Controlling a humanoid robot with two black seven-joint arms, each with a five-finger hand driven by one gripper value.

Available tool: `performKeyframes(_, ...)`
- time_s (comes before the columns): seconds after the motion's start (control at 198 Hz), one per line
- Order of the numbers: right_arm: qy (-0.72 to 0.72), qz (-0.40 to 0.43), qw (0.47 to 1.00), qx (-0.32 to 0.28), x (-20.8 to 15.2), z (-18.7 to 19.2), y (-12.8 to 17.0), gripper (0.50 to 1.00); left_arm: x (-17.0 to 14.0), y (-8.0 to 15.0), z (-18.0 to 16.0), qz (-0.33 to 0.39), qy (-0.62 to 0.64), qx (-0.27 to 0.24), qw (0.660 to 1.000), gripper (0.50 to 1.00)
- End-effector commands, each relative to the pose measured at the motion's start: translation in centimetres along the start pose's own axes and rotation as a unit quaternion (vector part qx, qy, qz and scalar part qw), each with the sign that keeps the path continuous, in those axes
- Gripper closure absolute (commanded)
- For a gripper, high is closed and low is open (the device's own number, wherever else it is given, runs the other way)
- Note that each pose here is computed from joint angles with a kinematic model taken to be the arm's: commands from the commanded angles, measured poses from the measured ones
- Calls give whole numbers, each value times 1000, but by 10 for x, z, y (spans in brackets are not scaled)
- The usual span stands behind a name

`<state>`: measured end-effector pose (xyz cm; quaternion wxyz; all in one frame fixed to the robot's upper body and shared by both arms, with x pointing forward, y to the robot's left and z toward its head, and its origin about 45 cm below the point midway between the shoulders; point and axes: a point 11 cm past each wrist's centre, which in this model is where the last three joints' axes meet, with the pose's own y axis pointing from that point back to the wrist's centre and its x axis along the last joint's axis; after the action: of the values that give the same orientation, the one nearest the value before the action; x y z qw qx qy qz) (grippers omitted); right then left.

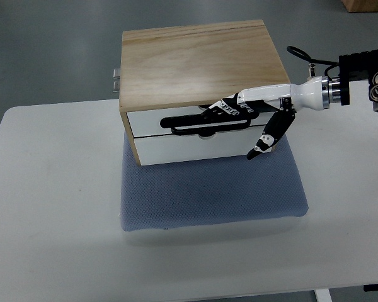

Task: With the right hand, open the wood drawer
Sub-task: 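Hook the right hand fingers around the upper drawer's black handle, then pull the upper drawer toward the robot with the right hand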

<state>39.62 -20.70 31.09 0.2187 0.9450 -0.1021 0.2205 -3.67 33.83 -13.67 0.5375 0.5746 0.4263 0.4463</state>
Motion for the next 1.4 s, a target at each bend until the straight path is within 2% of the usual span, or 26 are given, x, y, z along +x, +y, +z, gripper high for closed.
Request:
performKeyframes(0.0, 0, -3, 1000, -3, -1, 1, -1, 556, 0, 0, 0, 0, 0, 0, 1000, 500)
performKeyframes(0.461, -13, -15, 999, -26, -10, 18, -2, 556, 0, 0, 0, 0, 0, 0, 1000, 500)
performKeyframes(1.392, -3, -34, 999, -28, -15, 9, 2, 556, 0, 0, 0, 0, 0, 0, 1000, 500)
